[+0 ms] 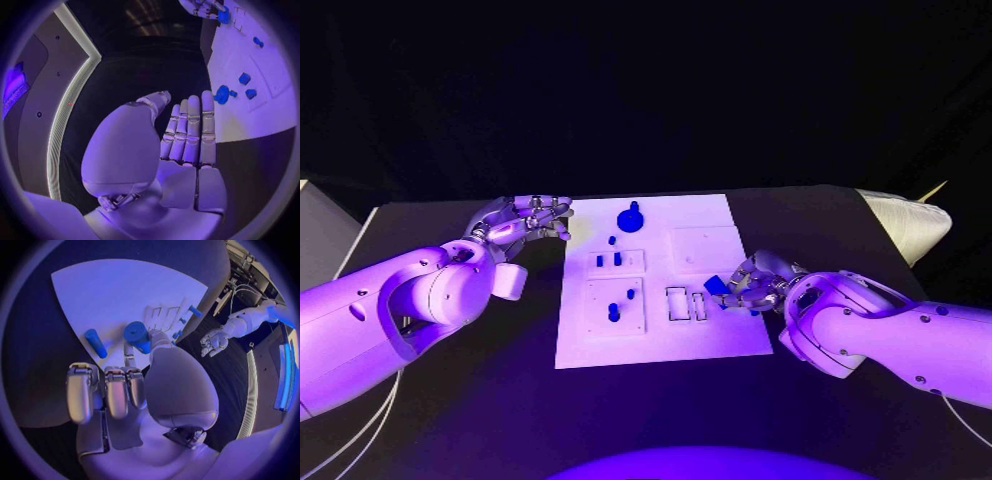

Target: Assemble the parts on the task board

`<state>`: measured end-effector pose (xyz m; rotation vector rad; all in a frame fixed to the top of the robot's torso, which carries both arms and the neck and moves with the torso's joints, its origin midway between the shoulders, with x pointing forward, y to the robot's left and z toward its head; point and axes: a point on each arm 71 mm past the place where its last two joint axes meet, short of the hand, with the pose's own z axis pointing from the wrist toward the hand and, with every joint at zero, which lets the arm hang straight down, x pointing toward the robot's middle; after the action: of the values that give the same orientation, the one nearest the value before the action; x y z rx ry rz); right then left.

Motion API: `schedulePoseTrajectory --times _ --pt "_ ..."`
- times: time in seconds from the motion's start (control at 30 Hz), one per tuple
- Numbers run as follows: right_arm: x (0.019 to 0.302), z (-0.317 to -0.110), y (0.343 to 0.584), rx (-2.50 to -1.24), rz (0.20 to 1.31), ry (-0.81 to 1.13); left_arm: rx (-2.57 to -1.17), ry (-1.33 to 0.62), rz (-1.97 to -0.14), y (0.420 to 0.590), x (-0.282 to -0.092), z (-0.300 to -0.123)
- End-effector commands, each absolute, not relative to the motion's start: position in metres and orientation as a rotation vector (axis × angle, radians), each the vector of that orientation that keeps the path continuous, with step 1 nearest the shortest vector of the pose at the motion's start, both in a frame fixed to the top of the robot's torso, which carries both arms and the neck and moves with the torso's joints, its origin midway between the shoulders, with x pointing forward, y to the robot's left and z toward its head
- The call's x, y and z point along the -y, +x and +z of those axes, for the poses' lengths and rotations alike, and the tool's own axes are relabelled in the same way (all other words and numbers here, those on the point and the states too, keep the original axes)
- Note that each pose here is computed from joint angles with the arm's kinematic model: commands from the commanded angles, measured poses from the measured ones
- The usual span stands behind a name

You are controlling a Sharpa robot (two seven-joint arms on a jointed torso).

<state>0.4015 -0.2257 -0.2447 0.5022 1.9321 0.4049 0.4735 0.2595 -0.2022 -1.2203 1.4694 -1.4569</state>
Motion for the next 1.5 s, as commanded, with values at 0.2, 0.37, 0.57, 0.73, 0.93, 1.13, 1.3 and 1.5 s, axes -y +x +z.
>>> schedulePoseTrajectory --times 0.2,0.37,0.57,0.73,0.93,1.13,1.3,1.5 --pt "0.219 -0.227 0.401 -1.888 0.453 0.504 -1.470 -1.217 -1.476 0.473 -0.257 -0.201" --pt "0.209 -0.225 0.401 -1.903 0.481 0.496 -1.470 -1.217 -1.476 0.473 -0.257 -0.201" --pt "0.191 -0.230 0.402 -1.956 0.507 0.473 -1.470 -1.218 -1.478 0.473 -0.257 -0.201" --pt "0.180 -0.235 0.404 -1.999 0.510 0.452 -1.470 -1.221 -1.481 0.473 -0.256 -0.201" --pt "0.174 -0.244 0.403 -2.035 0.504 0.445 -1.469 -1.225 -1.481 0.473 -0.256 -0.201" --pt "0.169 -0.247 0.402 -2.043 0.503 0.429 -1.468 -1.226 -1.481 0.473 -0.256 -0.202" --pt "0.167 -0.247 0.402 -2.048 0.504 0.422 -1.468 -1.226 -1.482 0.473 -0.256 -0.202" --pt "0.168 -0.248 0.404 -2.037 0.489 0.416 -1.467 -1.227 -1.479 0.473 -0.257 -0.202"
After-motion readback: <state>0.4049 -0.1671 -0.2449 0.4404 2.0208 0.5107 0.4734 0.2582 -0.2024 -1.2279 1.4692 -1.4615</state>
